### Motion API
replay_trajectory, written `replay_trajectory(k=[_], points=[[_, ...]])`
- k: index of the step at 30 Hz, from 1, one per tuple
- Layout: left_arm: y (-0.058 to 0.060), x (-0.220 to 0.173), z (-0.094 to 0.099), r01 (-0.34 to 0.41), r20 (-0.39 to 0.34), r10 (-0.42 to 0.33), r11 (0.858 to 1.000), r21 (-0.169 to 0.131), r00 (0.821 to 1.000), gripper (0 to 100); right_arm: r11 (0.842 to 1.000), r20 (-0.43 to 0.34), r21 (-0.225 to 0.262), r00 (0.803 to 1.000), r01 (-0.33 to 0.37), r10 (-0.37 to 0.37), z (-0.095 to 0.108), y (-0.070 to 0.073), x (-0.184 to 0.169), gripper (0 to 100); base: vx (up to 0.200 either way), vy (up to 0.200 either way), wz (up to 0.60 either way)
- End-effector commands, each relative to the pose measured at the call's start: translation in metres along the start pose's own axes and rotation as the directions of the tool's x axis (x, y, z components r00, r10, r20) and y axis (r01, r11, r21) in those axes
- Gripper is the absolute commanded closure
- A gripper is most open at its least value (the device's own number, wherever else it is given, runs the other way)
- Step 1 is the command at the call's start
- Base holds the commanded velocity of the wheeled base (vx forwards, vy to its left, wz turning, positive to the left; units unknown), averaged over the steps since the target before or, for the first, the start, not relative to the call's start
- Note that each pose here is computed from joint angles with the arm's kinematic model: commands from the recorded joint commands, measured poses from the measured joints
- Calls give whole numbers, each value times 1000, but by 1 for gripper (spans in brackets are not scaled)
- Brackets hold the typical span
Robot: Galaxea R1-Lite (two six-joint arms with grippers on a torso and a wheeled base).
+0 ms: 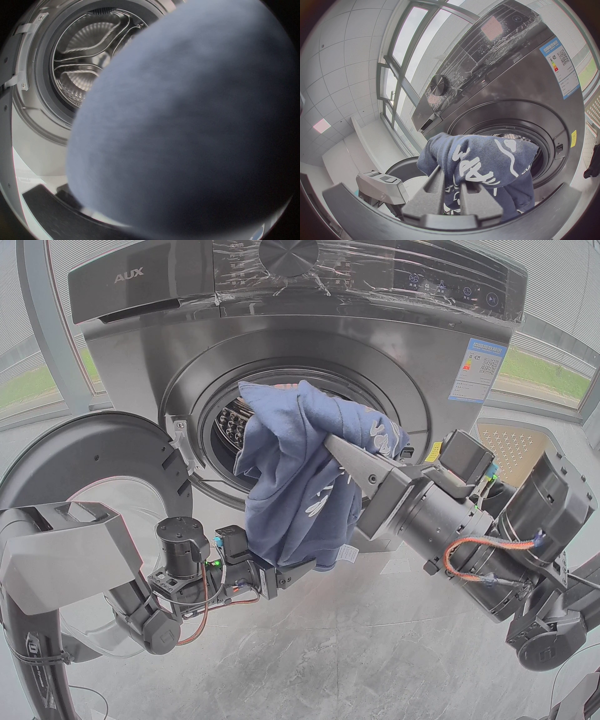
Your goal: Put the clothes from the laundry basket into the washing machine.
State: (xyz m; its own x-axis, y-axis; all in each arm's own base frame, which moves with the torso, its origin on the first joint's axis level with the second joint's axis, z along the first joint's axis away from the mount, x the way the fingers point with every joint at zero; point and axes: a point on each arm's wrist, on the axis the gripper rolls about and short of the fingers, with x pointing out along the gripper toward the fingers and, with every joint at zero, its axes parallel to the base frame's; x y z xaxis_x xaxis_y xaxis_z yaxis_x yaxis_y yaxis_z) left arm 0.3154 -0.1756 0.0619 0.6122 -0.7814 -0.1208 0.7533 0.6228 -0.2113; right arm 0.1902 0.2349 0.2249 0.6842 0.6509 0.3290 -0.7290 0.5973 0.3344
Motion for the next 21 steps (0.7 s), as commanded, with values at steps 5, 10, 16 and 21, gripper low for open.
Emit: replay_trajectory(k=[5, 10, 16, 21], points=[[-20, -9, -3, 40, 5, -40, 999, 13, 999, 100, 1000, 1, -6, 1000, 13, -13, 0, -4, 1, 100, 0, 0, 0], [-40, -27, 1, 77, 29, -78, 997, 31, 997, 100, 1000, -8, -7, 1000, 15, -15, -2, -5, 0, 100, 0, 0, 0], [-78, -67, 12, 135, 43, -137, 990, 52, 990, 100, 999, -66, -19, 997, 42, -43, -19, -14, -3, 100, 0, 0, 0], [-106, -102, 15, 205, 32, -207, 976, 68, 978, 100, 999, -121, -18, 991, 48, -50, -35, -18, -8, 100, 0, 0, 0]])
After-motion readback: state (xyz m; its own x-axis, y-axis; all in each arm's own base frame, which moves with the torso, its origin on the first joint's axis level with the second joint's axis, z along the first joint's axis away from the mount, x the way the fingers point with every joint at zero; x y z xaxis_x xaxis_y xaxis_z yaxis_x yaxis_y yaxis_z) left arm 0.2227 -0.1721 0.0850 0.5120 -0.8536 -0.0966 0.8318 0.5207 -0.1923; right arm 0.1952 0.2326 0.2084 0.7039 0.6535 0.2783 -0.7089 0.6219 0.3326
